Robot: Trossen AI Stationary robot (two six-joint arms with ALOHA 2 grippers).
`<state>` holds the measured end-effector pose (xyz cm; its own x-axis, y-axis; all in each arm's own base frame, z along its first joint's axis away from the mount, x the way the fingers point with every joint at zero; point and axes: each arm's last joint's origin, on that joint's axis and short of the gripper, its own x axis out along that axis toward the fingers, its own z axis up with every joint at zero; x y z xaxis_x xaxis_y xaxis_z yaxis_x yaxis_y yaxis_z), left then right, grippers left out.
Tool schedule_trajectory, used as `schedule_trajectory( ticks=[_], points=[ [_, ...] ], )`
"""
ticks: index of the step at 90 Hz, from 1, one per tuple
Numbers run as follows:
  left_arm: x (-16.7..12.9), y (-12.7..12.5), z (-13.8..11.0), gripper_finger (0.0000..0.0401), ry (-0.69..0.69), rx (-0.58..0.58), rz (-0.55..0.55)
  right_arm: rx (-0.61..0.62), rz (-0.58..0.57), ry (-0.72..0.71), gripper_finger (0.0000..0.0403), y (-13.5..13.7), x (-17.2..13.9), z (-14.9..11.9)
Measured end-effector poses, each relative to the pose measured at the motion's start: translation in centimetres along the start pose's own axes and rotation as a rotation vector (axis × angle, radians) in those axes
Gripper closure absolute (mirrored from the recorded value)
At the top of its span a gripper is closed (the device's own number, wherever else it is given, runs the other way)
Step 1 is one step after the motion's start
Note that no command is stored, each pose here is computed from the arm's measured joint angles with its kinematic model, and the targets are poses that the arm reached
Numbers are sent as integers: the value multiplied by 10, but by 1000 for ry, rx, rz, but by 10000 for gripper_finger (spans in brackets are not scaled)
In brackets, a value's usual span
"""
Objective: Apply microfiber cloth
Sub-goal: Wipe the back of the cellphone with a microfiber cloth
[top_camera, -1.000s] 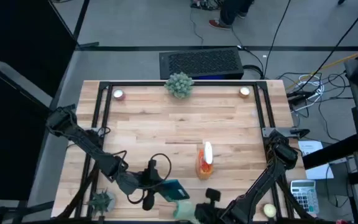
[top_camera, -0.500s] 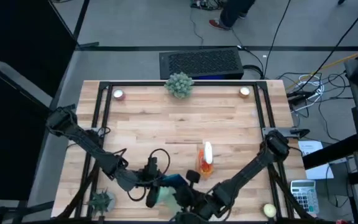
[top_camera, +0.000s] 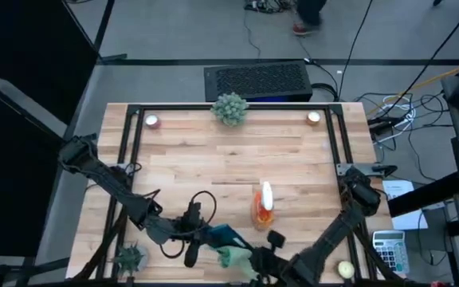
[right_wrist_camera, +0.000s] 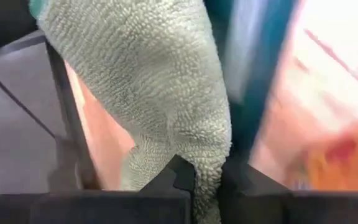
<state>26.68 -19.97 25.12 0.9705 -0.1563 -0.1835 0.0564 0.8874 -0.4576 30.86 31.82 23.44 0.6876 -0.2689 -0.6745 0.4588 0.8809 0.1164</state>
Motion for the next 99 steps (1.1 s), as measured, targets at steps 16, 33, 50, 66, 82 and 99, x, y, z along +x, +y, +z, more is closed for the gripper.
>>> schedule_trajectory(
  ticks=[16, 33, 50, 66, 82, 99],
  points=[
    [0, 0, 0, 392, 3, 3, -1, 16, 33, -264, 394, 7, -44, 48],
    [0, 0, 0, 392, 2, 3, 4, -24, -81, -424, 394, 0, -36, 94],
    [-1, 3, -3, 392, 23, 17, 29, -25, -92, -314, 394, -7, 0, 91],
    [-5, 1, 6, 392, -32, 9, 36, 4, -60, -221, 394, 1, 15, 52],
    [-5, 0, 8, 392, -40, 15, 23, 61, -29, -143, 394, 2, 18, 19],
    [-5, -1, 7, 392, -27, 41, 18, 138, -44, -3, 394, -9, 25, -29]
  ],
)
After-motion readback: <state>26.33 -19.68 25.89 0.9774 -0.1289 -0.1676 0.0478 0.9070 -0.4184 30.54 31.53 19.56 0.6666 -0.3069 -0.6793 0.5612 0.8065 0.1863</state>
